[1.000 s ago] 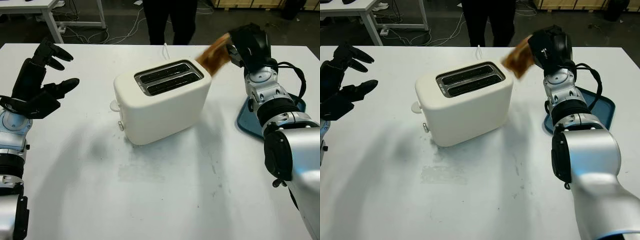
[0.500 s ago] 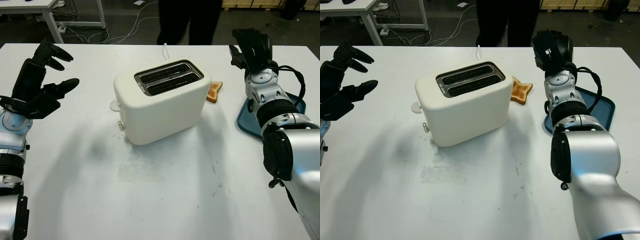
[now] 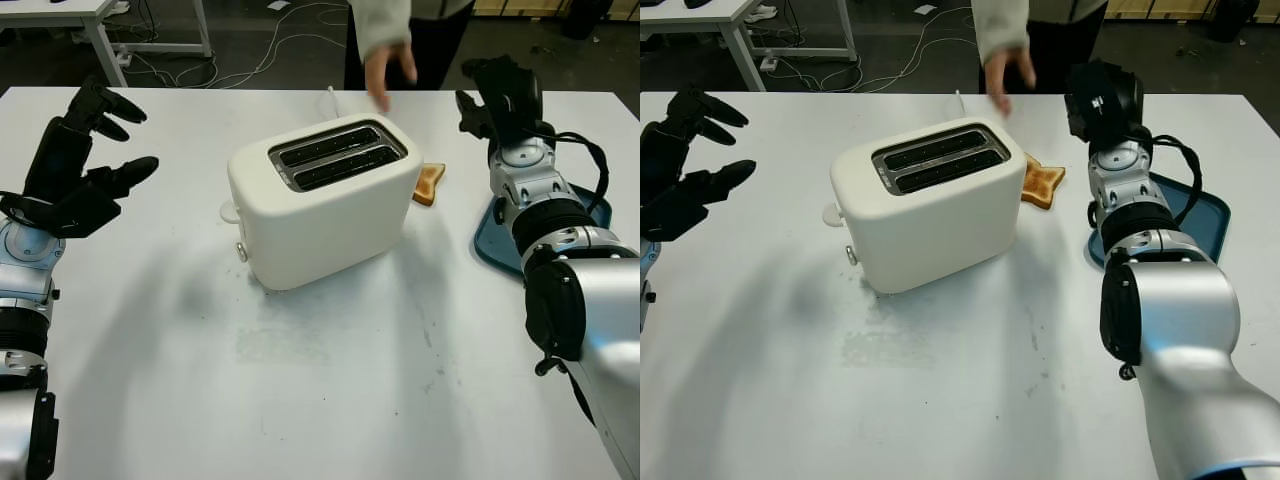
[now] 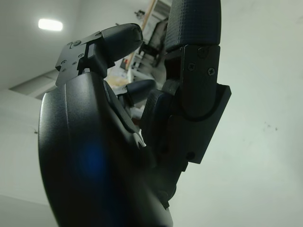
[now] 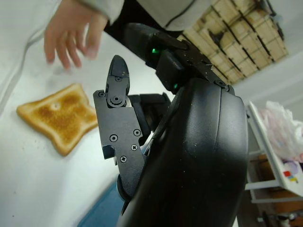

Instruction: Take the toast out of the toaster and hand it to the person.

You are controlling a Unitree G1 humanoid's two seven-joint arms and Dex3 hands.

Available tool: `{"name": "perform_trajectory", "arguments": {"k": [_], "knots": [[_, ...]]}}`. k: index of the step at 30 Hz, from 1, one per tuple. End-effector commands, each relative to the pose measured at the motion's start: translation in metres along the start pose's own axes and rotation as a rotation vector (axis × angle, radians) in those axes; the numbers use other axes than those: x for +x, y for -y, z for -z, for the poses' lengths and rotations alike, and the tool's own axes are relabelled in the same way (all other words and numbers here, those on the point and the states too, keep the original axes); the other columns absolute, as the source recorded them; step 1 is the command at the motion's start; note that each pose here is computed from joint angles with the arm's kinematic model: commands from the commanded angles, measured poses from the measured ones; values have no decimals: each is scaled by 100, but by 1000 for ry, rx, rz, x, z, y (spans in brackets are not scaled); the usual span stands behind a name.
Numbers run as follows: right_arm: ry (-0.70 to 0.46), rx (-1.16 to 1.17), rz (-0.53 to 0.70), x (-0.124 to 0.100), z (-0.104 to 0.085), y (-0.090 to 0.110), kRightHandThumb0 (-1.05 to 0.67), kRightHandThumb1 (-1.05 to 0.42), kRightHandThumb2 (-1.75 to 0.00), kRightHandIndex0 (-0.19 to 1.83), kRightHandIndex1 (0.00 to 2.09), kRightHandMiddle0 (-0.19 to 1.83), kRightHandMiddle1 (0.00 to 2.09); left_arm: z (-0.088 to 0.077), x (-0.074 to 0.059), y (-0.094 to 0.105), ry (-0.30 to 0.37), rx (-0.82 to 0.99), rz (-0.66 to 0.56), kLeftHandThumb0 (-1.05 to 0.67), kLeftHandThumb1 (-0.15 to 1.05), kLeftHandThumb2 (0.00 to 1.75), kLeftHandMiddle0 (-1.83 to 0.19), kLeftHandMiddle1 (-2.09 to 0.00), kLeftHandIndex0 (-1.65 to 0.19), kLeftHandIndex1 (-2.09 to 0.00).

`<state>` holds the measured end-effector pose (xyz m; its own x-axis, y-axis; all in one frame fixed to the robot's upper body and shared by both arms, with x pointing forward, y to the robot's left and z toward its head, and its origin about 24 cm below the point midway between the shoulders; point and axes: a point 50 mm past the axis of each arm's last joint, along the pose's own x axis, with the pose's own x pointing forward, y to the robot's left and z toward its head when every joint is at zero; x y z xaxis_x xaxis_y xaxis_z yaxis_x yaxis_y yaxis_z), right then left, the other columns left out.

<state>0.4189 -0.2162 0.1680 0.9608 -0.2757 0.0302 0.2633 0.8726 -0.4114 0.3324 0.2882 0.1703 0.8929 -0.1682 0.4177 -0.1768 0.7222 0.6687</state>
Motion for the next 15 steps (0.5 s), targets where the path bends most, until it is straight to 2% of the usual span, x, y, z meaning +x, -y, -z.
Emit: {"name": "perform_trajectory", "arguments": {"k": [1, 5, 15], "knots": [[-29, -14, -10, 0, 4, -1, -18, -92, -39, 60, 175, 36, 171, 0, -1, -3, 2, 7, -11, -105, 92, 45, 0, -174, 0, -160], [-28, -13, -14, 0, 5, -1, -17, -92, -38, 58, 175, 30, 174, 0, -1, -3, 4, 1, -12, -105, 92, 45, 0, -175, 0, -161], [-32, 20, -38, -2, 10, -5, -17, -92, -39, 59, 175, 33, 175, 0, -1, -3, 2, -2, -12, -105, 92, 45, 0, -175, 0, -161]]}}
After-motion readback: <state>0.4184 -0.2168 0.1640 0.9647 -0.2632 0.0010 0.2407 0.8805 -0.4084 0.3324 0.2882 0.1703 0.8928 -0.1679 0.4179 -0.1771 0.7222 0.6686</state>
